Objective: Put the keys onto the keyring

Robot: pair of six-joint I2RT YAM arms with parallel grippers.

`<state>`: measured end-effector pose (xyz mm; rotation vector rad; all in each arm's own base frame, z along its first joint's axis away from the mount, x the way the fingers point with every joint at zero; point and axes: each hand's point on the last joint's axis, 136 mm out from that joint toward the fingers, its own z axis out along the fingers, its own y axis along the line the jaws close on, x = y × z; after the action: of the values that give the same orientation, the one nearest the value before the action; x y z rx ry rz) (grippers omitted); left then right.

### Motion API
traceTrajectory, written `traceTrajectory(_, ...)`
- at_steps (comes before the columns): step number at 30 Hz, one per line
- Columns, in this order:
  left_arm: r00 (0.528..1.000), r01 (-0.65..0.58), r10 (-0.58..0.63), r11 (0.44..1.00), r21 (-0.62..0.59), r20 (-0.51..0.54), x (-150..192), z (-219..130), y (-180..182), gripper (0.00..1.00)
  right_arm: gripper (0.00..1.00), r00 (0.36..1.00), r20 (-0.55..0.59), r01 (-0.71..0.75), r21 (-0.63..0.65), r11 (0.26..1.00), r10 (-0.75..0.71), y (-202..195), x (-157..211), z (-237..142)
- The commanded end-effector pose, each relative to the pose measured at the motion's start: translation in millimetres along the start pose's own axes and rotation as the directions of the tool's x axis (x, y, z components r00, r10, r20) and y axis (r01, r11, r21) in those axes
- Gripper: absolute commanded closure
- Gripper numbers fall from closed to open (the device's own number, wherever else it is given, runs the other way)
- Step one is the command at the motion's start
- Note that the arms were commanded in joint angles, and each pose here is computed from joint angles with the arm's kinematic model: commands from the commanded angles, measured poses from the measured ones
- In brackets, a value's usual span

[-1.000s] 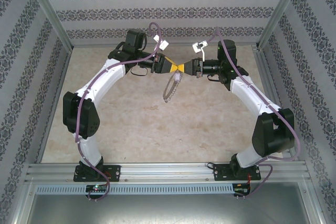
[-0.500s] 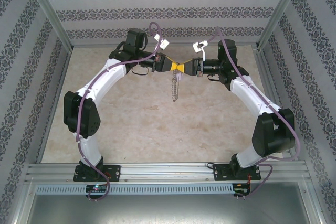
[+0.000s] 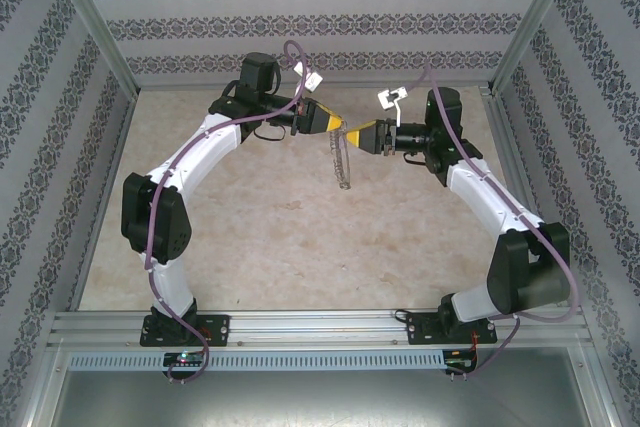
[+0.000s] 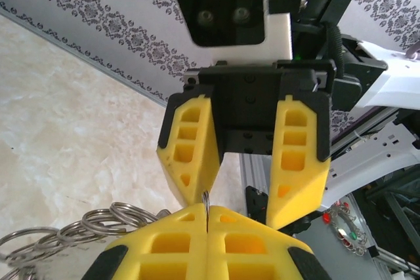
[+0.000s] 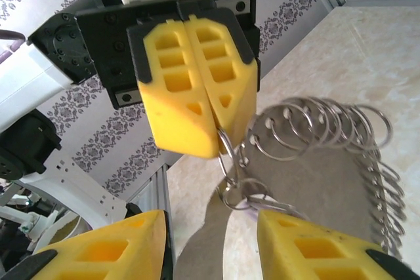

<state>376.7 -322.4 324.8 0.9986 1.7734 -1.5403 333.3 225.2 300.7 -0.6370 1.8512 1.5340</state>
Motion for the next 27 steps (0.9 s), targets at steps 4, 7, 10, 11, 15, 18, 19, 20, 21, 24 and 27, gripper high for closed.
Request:
traceTrajectory(4, 0.996, -0.091, 0.089, 0.993, 0.079, 0.029, -16.2, -6.0, -32.7, 1.0, 0.56, 0.999, 0.012, 0.048, -0.017, 0.999, -0.048, 3.7, -0.6, -4.0)
traceTrajectory(7, 0.995, -0.097, 0.094, 0.992, 0.086, 0.029, -16.4, -7.4, -36.6, 1.0, 0.56, 0.999, 0.017, 0.047, -0.013, 0.999, -0.047, 1.0, -2.3, -7.4)
traceTrajectory(10, 0.995, -0.101, 0.099, 0.991, 0.09, 0.029, -16.5, -7.8, -39.1, 1.0, 0.56, 0.998, 0.025, 0.049, -0.005, 0.999, -0.049, -1.0, -4.5, -10.5)
traceTrajectory(11, 0.995, -0.102, 0.1, 0.991, 0.089, 0.029, -16.7, -8.3, -39.4, 1.0, 0.55, 0.998, 0.028, 0.048, -0.001, 0.999, -0.048, -2.0, -4.7, -11.9)
traceTrajectory(15, 0.994, -0.106, 0.104, 0.99, 0.096, 0.029, -17.1, -8.3, -42.3, 1.0, 0.5, 0.998, 0.032, 0.045, 0.006, 0.999, -0.045, -4.1, -6.0, -12.9)
traceTrajectory(18, 0.994, -0.112, 0.109, 0.989, 0.098, 0.031, -18.3, -9.0, -42.8, 1.0, 0.47, 0.999, 0.021, 0.047, -0.007, 0.999, -0.047, -1.8, -3.9, -7.8)
traceTrajectory(19, 0.994, -0.109, 0.107, 0.989, 0.101, 0.03, -17.9, -8.5, -42.9, 1.0, 0.46, 0.999, 0.017, 0.045, -0.009, 0.999, -0.044, -2.1, -2.7, -6.1)
traceTrajectory(20, 0.994, -0.11, 0.108, 0.989, 0.1, 0.031, -18.5, -8.9, -43.0, 1.0, 0.46, 0.999, 0.01, 0.044, -0.014, 0.999, -0.044, -1.5, -0.8, -2.6)
traceTrajectory(21, 0.994, -0.111, 0.108, 0.989, 0.102, 0.032, -18.7, -8.6, -43.5, 1.0, 0.46, 0.999, 0.004, 0.043, -0.016, 0.999, -0.043, -1.5, 0.9, 0.0)
traceTrajectory(24, 0.993, -0.112, 0.109, 0.988, 0.105, 0.033, -19.7, -9.2, -44.9, 1.0, 0.45, 0.999, -0.008, 0.04, -0.022, 0.999, -0.04, -3.0, 3.8, 6.2)
traceTrajectory(27, 0.994, -0.111, 0.108, 0.989, 0.101, 0.034, -19.8, -9.3, -44.5, 1.0, 0.46, 0.999, -0.017, 0.036, -0.03, 0.999, -0.037, -3.0, 6.2, 10.5)
